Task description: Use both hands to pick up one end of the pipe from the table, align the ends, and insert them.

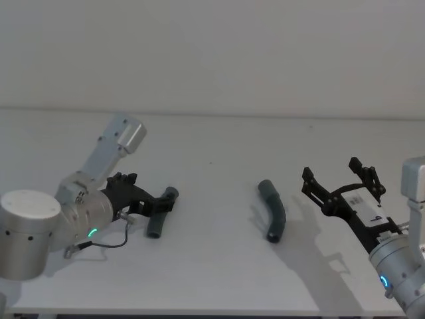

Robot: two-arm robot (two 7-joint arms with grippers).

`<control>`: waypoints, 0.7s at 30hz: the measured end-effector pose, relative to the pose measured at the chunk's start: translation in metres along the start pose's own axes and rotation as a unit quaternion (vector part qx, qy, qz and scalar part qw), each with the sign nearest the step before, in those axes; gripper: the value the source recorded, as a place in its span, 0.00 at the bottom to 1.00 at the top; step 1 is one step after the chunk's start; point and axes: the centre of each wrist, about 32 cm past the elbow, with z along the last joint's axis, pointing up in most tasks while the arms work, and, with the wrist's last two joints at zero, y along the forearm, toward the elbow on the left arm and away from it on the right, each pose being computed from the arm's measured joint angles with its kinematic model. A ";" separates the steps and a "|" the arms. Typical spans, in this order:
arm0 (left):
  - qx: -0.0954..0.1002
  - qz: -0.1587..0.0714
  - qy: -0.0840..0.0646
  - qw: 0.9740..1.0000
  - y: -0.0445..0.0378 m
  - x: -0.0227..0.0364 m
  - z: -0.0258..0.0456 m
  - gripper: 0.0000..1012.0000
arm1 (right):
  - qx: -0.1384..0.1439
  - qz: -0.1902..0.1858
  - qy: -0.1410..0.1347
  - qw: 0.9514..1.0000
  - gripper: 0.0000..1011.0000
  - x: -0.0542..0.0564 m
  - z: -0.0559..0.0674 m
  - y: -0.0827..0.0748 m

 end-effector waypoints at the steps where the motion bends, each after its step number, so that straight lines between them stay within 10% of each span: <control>1: 0.004 0.000 -0.001 1.000 -0.0015 0.0001 0.0006 0.99 | 0.000 0.000 0.000 1.000 0.99 0.000 0.000 0.000; 21: 0.025 0.007 -0.002 1.000 -0.0218 0.0008 0.0062 0.99 | 0.000 0.000 0.000 1.000 0.99 0.000 0.000 0.000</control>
